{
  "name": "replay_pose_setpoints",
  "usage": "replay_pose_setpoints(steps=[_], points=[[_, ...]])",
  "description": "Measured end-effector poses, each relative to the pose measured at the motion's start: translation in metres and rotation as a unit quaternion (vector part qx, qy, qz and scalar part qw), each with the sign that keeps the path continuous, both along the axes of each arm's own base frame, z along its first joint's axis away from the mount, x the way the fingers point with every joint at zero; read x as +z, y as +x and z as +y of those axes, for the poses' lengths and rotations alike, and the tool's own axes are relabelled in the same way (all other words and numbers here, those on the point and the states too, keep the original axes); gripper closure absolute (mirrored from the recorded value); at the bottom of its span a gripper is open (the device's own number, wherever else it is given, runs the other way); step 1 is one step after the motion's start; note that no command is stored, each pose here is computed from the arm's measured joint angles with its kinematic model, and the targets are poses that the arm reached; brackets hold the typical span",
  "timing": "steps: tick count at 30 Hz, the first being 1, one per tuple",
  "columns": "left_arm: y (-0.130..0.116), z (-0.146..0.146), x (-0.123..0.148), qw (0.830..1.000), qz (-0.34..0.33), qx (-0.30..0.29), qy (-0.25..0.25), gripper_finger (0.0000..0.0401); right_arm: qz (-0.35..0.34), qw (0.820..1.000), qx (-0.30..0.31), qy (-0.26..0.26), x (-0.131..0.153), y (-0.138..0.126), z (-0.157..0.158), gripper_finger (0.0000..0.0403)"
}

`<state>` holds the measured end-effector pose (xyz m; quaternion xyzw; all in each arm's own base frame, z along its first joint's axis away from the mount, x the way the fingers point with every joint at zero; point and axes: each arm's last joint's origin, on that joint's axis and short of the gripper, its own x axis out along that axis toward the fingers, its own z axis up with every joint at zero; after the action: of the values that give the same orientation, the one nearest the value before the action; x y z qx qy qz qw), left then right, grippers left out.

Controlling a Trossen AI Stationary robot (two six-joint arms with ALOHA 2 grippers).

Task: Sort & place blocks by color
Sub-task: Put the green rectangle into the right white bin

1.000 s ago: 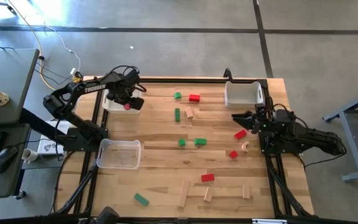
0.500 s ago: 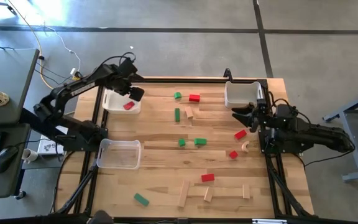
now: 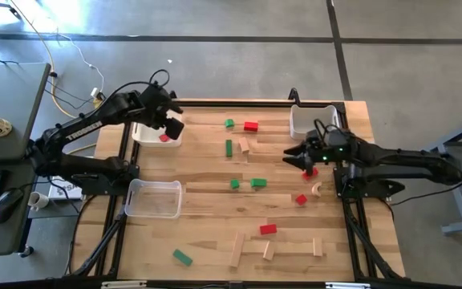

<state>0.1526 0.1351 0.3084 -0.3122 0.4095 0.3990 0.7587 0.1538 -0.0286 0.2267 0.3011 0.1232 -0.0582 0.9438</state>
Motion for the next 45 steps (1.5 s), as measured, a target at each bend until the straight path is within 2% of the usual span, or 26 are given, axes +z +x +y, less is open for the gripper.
replay_pose_setpoints(steps=[10, 17, 24, 30, 45], points=[[0.018, -0.016, 0.002, 0.999, -0.02, -0.048, 0.011, 0.0181, 0.037, 0.99, 0.05, -0.124, 0.019, 0.038, -0.008, 0.0169], [0.024, -0.025, 0.002, 0.997, -0.021, -0.077, 0.012, 0.0182, 0.077, 0.974, 0.113, -0.181, 0.007, 0.06, -0.011, 0.0169], [0.029, -0.034, 0.002, 0.996, -0.026, -0.089, 0.006, 0.0183, 0.122, 0.959, 0.17, -0.192, -0.019, 0.076, -0.012, 0.0169], [0.032, -0.039, 0.002, 0.995, -0.028, -0.098, 0.003, 0.0181, 0.136, 0.94, 0.212, -0.23, -0.039, 0.092, -0.006, 0.0169], [0.032, -0.04, 0.002, 0.994, -0.027, -0.101, 0.004, 0.0181, 0.172, 0.922, 0.255, -0.234, -0.095, 0.121, 0.009, 0.0169]])
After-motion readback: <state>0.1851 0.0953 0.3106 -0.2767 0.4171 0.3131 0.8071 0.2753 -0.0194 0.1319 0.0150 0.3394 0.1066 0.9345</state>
